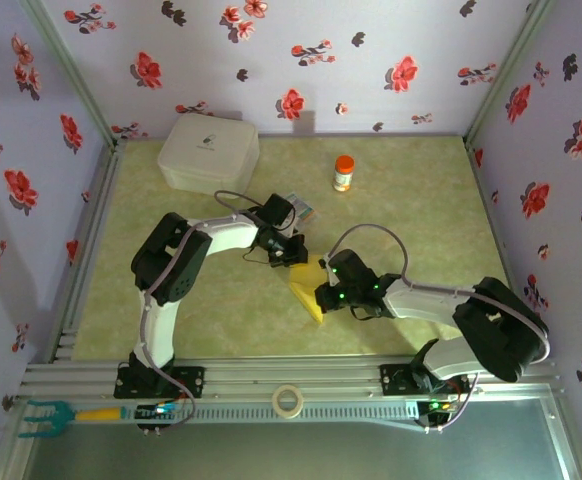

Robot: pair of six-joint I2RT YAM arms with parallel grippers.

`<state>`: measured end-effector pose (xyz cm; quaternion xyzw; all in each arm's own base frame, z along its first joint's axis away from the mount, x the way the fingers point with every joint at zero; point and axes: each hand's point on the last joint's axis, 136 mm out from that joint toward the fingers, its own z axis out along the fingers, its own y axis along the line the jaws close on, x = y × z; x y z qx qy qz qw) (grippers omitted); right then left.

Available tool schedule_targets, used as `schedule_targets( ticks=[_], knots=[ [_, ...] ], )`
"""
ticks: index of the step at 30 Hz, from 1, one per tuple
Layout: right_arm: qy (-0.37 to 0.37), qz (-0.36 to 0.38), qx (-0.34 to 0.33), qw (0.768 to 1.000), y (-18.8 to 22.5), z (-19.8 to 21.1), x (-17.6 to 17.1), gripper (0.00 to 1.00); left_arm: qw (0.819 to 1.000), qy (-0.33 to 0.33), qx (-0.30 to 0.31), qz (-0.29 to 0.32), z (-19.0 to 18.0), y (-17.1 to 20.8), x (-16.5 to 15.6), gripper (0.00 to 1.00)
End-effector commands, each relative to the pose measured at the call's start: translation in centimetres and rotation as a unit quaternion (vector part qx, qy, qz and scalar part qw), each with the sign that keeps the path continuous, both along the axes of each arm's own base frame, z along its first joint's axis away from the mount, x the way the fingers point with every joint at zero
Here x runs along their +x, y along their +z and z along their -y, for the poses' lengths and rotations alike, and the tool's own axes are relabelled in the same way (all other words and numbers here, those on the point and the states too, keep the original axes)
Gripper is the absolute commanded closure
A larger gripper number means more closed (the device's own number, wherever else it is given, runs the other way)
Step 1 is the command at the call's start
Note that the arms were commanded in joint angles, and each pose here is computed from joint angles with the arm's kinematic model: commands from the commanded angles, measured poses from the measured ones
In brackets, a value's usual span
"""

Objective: Fold a paper plane with a square sheet of paper (pick it up from the middle)
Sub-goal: Third fold the triangle at the center of the table.

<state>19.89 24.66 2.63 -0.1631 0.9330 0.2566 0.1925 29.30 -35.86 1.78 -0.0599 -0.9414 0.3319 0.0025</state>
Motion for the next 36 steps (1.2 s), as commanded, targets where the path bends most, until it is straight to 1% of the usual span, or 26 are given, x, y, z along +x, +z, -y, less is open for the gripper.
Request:
schedule_targets(
  ticks=[1, 36],
  knots=[
    [-0.016, 0.003, -0.009, 1.0, 0.15, 0.2, 0.76, 1.0, 0.999, -0.004, 0.038, -0.016, -0.98, -1.69, -1.19, 0.96],
    [-0.013, -0.021, -0.017, 1.0, -0.79, -0.05, 0.48, 0.99, 0.999, -0.003, 0.037, -0.015, -1.01, -1.55, -1.18, 0.96]
  ],
)
